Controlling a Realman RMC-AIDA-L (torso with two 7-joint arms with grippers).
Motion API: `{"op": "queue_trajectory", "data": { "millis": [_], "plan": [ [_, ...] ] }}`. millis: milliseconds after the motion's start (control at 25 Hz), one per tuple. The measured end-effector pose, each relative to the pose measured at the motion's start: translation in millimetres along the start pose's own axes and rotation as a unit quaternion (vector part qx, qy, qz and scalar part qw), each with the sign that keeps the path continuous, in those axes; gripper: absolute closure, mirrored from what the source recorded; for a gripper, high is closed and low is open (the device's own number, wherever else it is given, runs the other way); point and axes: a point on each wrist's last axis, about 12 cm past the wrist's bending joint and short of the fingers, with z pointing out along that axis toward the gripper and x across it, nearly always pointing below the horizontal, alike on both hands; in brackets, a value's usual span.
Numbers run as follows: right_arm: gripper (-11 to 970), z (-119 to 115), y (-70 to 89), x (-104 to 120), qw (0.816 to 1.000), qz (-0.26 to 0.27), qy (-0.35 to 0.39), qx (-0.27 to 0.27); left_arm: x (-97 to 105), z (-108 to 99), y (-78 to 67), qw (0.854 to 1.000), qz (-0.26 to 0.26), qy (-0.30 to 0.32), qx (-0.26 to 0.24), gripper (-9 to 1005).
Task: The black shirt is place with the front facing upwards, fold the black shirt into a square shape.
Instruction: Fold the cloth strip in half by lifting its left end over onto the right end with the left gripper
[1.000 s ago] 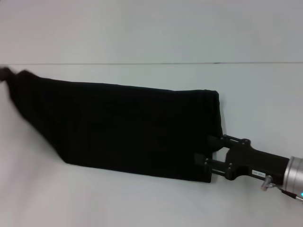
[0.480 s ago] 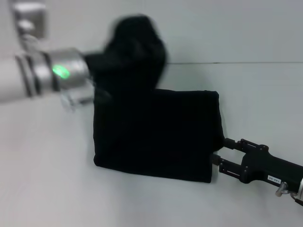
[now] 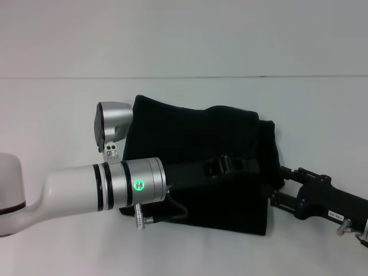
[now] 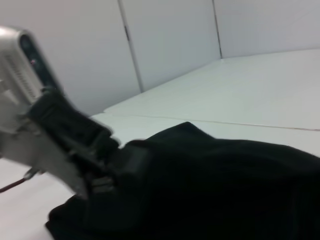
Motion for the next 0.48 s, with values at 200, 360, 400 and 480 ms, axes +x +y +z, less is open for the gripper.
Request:
{"op": "queue_trajectory", "data": {
  "millis": [200, 360, 400, 480],
  "plan": [
    [224, 7, -6.1, -5, 1.000, 0.008, -0.006, 0.026, 0, 1, -4.1, 1.000, 0.005, 0.005, 0.015, 941],
    [225, 21, -9.7, -13, 0.999, 0.012, -0.007, 0.036, 0, 1, -6.8, 1.000, 0.010, 0.009, 0.025, 936],
    [225, 26, -10.6, -16, 0.999, 0.011, -0.006, 0.038, 1, 0, -6.7, 1.000, 0.010, 0.009, 0.027, 935],
    [225, 36, -11.9, -21, 0.999, 0.010, 0.000, 0.042, 2, -1, -6.7, 0.999, 0.011, 0.010, 0.030, 932]
  ]
}}
